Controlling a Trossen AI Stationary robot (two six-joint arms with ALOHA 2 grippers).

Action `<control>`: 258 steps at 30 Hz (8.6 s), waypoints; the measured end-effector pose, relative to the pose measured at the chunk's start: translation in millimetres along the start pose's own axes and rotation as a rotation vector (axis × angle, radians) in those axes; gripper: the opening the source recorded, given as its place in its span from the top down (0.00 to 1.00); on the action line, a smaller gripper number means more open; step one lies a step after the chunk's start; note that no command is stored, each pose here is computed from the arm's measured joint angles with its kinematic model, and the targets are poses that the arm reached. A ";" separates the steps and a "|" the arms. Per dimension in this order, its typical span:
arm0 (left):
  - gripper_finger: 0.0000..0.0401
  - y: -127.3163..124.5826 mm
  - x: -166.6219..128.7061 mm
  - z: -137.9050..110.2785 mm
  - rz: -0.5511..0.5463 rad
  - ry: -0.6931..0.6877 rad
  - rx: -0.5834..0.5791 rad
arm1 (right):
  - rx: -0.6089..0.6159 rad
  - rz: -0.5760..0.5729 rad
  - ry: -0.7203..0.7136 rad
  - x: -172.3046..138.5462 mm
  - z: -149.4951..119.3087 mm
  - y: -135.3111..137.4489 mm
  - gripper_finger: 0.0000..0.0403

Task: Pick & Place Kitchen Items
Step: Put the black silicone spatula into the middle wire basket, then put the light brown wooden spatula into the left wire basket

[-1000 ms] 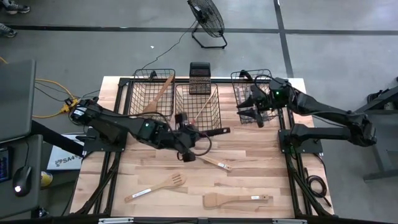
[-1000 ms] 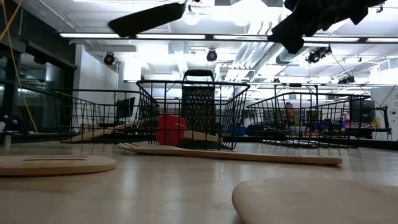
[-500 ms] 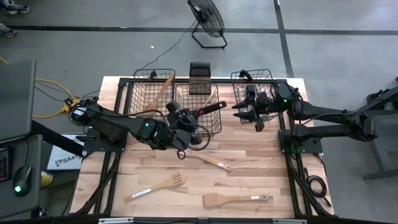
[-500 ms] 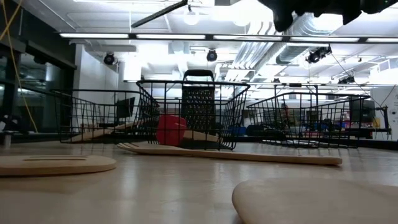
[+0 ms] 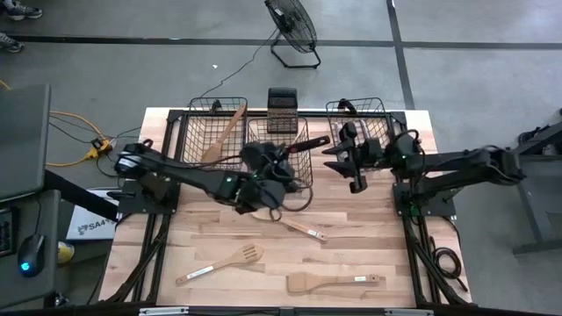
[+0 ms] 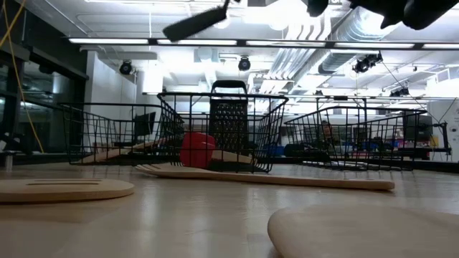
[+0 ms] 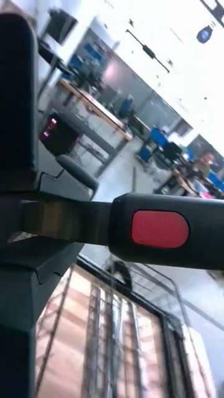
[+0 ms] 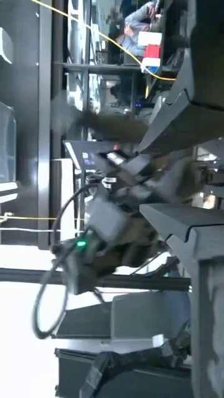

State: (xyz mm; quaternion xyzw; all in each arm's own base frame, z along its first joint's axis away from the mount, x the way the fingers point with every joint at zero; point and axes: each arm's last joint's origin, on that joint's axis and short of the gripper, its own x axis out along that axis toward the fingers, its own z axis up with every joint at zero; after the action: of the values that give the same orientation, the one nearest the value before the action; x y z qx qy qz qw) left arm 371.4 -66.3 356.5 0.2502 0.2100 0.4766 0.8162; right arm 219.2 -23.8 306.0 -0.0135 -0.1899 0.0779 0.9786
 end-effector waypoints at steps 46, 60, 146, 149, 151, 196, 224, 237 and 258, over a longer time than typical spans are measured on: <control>0.84 -8.1 13.7 -6.5 0.100 0.043 0.008 | 0.117 -0.243 -0.205 32.7 -1.2 -18.2 0.51; 0.84 -7.8 13.6 -6.8 0.111 0.045 0.009 | 0.135 -0.299 -0.201 32.5 -2.6 -19.8 0.89; 0.54 55.1 -31.6 -49.5 -0.118 0.235 -0.308 | 0.125 0.301 0.197 17.2 -84.3 -133.0 0.90; 0.54 55.0 -31.6 -49.4 -0.120 0.237 -0.309 | 0.144 0.223 0.206 17.0 -95.0 -137.5 0.90; 0.54 54.9 -31.7 -49.5 -0.123 0.239 -0.309 | 0.161 0.169 0.210 14.7 -98.8 -142.5 0.90; 0.54 54.5 -31.4 -48.6 -0.122 0.237 -0.344 | 0.323 -0.591 0.207 -0.7 -110.2 -182.6 0.66; 0.54 66.7 -36.8 -65.5 -0.190 0.415 -0.282 | 0.274 -0.203 0.374 -20.2 -15.5 -147.0 0.66; 0.54 73.1 -44.4 -76.0 -0.386 0.653 -0.180 | 0.212 -0.196 0.458 -40.7 26.5 -106.5 0.66; 0.54 70.8 -47.2 -75.5 -0.487 0.717 -0.186 | 0.404 -0.062 0.736 -76.7 44.7 -14.4 0.66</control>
State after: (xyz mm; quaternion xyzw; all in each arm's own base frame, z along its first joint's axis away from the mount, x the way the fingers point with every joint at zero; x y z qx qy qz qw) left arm 258.3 -62.5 345.1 -0.0620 0.4890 0.3440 0.7992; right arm 134.5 -50.3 319.9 0.1574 0.1913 0.0743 0.9660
